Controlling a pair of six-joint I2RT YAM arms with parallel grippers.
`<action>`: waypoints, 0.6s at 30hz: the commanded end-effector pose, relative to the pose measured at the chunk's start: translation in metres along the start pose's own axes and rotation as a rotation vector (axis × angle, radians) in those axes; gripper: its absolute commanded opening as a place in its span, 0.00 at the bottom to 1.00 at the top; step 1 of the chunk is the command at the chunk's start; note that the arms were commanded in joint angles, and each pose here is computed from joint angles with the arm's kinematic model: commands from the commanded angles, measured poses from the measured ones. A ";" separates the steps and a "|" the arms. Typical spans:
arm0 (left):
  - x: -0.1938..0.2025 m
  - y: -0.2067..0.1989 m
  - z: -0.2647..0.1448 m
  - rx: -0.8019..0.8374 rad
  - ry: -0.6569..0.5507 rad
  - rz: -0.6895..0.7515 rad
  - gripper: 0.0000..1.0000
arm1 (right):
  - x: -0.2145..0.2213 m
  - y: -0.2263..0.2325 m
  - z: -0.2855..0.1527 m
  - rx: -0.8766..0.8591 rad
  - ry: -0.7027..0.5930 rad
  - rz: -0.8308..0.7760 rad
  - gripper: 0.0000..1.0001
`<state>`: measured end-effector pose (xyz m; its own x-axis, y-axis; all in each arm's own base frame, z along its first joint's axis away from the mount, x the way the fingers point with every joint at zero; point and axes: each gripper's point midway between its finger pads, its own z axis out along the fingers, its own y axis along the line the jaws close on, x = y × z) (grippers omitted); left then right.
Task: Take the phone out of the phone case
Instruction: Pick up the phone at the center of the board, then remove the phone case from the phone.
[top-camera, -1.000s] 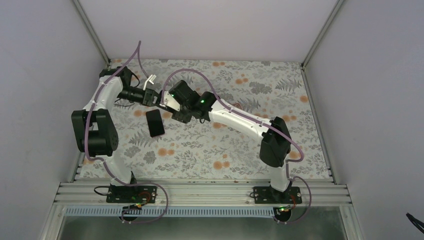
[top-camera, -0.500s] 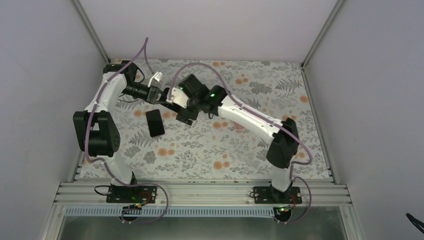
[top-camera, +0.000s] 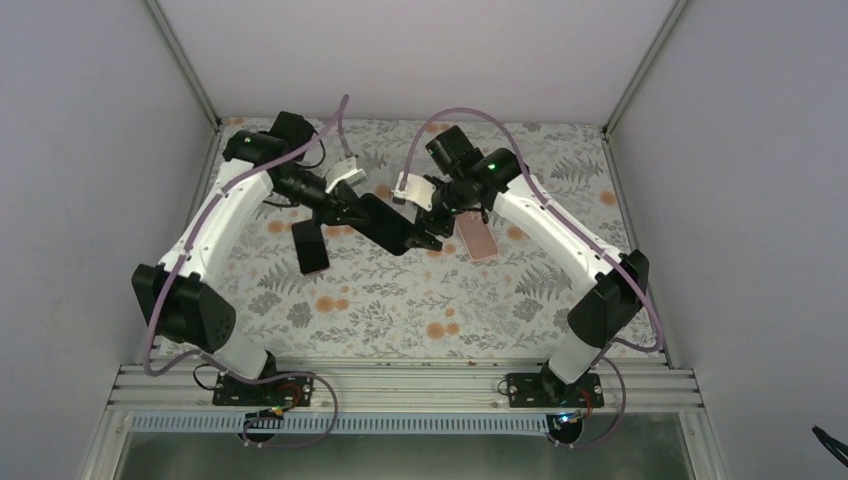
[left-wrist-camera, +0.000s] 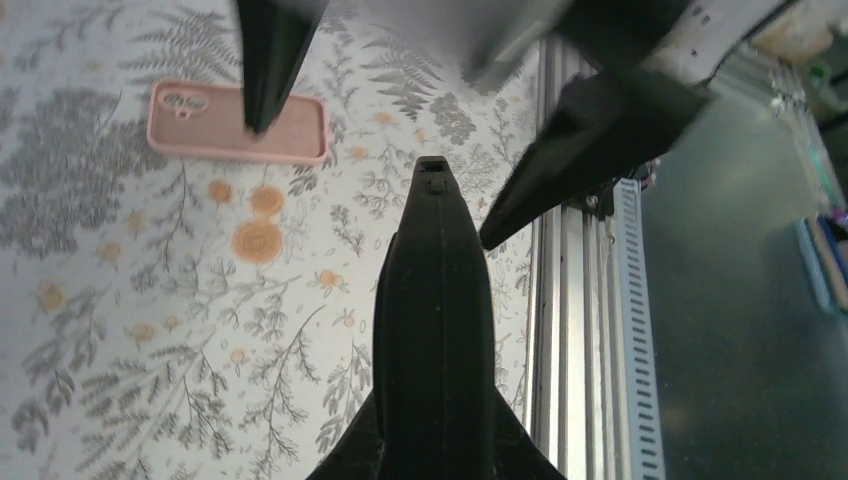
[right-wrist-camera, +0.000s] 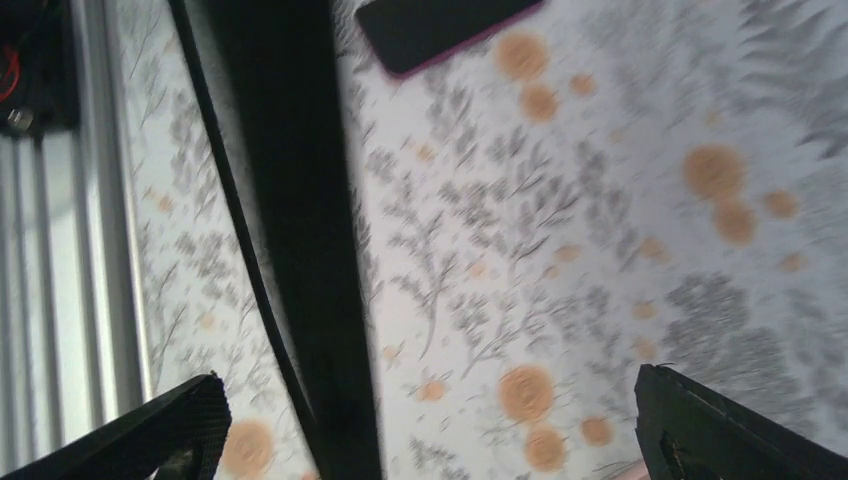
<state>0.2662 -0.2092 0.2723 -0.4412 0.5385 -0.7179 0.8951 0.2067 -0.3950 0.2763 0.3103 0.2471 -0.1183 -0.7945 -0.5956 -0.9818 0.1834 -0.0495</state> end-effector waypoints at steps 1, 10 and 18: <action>-0.023 -0.033 -0.010 -0.045 -0.009 0.242 0.02 | 0.032 0.028 0.013 -0.165 0.089 -0.023 1.00; -0.017 -0.053 0.000 -0.028 0.034 0.318 0.02 | 0.045 0.056 0.018 -0.330 0.098 -0.031 1.00; -0.009 -0.062 0.002 -0.032 0.055 0.342 0.02 | 0.046 0.053 0.020 -0.348 0.088 -0.018 1.00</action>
<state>0.2236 -0.2270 0.2878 -0.1892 0.6501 -0.7359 0.9795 0.0719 -0.1883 0.2269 0.2962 0.2028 -0.0971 -0.8548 -0.5098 -0.9834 0.0037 0.1813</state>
